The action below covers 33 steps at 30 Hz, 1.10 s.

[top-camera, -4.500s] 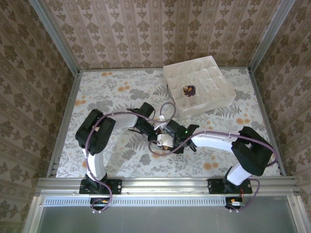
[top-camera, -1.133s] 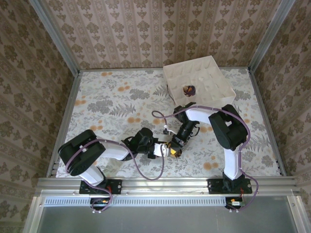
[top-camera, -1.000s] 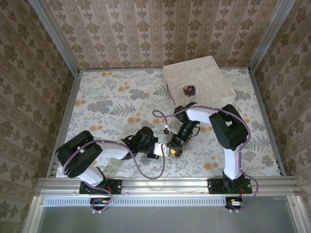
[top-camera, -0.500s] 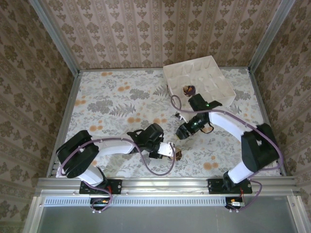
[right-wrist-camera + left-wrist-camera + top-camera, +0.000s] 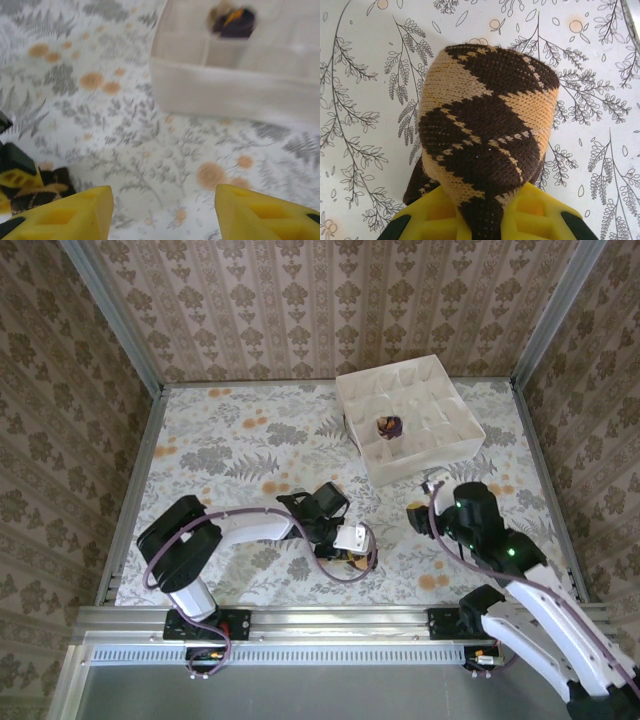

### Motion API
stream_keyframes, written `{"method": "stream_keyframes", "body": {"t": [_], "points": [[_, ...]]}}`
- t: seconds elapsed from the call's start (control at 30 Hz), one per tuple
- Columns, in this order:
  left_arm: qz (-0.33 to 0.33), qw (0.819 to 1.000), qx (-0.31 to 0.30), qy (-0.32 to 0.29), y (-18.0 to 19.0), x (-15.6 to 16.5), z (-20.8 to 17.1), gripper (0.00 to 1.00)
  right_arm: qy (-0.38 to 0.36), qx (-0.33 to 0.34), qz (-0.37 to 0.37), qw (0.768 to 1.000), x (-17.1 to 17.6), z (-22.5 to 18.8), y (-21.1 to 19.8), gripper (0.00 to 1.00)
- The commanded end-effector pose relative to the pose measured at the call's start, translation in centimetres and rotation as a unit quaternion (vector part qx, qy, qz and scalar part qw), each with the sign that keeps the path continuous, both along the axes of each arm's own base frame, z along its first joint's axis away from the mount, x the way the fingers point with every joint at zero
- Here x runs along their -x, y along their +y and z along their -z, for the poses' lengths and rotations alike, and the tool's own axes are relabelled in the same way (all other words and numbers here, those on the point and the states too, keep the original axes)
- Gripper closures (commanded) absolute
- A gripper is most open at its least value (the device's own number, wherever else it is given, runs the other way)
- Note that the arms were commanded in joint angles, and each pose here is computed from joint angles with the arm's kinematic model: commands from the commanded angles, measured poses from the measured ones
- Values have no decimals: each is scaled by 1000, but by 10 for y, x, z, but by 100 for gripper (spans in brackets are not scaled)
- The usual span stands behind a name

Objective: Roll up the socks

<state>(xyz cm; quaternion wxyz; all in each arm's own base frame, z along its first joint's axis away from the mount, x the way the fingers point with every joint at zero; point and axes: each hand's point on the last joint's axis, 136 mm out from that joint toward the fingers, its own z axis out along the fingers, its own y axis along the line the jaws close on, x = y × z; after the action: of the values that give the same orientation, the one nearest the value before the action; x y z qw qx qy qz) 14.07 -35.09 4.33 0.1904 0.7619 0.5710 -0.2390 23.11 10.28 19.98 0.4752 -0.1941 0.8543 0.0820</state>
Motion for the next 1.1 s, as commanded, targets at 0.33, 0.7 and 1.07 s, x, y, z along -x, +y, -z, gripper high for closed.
{"method": "stream_keyframes", "body": {"t": [0.33,0.7,1.07], "points": [[-36,983,-88,157,12,14,17,100,-115,229,-65,964,25,-18,22,46],[-73,983,-49,164,14,2,15,100,-104,221,-158,957,44,4,58,39],[-85,976,-48,196,18,1,14,100,-140,298,-238,914,63,44,96,38]]}}
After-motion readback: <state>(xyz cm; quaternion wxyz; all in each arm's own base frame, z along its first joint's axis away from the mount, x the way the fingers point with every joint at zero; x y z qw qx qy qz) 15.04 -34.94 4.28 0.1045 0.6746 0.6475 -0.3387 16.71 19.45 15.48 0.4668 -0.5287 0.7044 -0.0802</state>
